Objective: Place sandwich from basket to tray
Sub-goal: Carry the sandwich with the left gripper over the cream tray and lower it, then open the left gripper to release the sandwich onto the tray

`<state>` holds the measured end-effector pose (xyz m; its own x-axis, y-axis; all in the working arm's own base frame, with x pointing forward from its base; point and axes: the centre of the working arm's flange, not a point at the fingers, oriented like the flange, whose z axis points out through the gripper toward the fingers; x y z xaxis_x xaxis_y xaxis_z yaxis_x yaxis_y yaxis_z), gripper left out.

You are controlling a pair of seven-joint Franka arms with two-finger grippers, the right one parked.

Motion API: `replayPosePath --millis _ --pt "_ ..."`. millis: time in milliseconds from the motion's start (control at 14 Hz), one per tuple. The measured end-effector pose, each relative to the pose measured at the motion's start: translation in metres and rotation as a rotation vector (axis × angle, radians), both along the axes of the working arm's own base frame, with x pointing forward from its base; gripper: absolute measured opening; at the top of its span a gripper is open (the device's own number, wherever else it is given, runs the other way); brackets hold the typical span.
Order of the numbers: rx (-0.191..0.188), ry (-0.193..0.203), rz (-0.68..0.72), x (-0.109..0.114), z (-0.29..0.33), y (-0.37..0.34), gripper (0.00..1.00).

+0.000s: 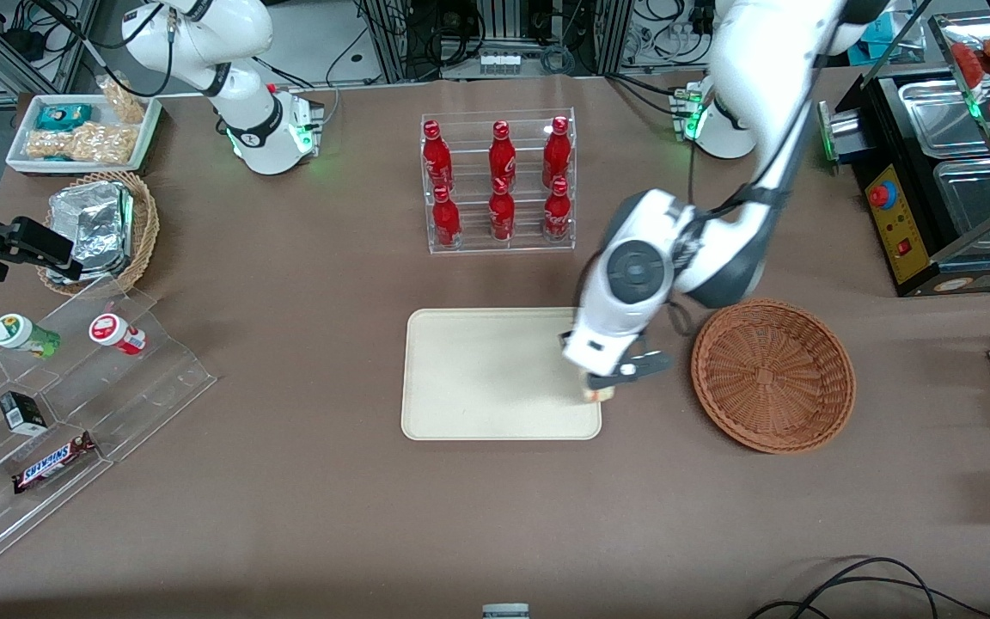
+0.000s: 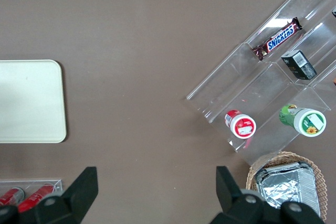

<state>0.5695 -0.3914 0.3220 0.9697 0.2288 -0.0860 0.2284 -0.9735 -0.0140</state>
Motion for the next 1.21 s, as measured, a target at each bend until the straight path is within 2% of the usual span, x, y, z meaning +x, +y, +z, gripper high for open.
replayPosePath --millis 286,429,643,786,1000,1214 --pt "-0.076 -0.049 -0.082 -0.01 -0.029 -0.073 0.15" --pt "-0.1 -0.069 -0.099 -0.013 -0.045 -0.091 0.15" --pt "-0.109 -0.056 -0.105 -0.013 -0.067 -0.101 0.15" --pt "-0.105 -0.043 -0.104 -0.013 -0.08 -0.103 0.18" --pt "-0.107 -0.043 -0.096 -0.011 -0.083 -0.104 0.45" --pt "-0.122 -0.064 -0.096 -0.007 -0.054 -0.107 0.76"
